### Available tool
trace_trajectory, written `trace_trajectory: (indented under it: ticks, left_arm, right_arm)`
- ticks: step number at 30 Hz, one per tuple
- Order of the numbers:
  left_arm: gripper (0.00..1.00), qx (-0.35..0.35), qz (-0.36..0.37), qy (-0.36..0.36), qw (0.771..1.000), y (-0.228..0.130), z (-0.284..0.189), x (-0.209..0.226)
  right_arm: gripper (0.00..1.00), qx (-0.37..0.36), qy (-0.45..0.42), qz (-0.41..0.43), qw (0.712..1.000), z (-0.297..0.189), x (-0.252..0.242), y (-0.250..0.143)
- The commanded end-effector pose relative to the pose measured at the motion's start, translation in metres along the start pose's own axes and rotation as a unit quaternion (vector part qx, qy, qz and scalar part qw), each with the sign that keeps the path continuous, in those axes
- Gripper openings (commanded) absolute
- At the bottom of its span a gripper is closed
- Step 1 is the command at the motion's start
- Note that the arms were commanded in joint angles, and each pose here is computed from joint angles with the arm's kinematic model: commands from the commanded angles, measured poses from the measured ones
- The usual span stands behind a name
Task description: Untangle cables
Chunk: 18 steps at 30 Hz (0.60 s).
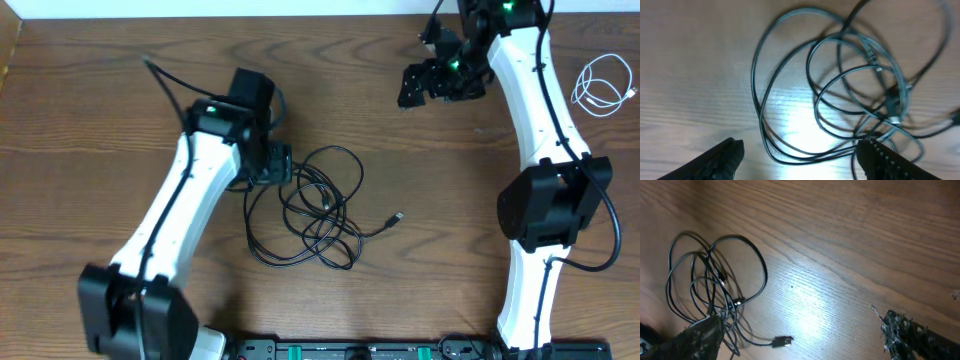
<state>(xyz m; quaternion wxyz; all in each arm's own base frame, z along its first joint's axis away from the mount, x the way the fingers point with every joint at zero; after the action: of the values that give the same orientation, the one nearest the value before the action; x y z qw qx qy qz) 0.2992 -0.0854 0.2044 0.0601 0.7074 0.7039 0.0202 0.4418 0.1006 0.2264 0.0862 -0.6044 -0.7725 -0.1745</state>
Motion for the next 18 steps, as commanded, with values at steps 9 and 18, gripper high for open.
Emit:
trace_trajectory:
  ticks: [9,18]
  left_arm:
    - [0.68,0.038,-0.028,0.019,0.999,0.012,0.044,0.022]
    - [0.68,0.036,-0.051,-0.070,0.996,0.020,0.042,0.044]
  right_arm:
    - [0.98,0.032,0.010,0.005,0.999,0.020,-0.005,-0.015]
    - [0.90,0.041,0.074,-0.062,0.994,0.052,0.037,-0.017]
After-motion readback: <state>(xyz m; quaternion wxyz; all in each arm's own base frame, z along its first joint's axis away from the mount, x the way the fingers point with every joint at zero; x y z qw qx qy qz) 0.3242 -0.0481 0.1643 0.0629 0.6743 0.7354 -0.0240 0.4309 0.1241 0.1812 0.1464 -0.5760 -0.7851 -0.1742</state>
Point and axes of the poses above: each gripper's point midway between its finger pads, its own z axis out along the fingers, its own x axis along the line the jaws close on, y = z × x, the point moved 8 cm from there along -z, back along the fingers, and after that the axes turned 1 degree about z, right-handed, at the moved point
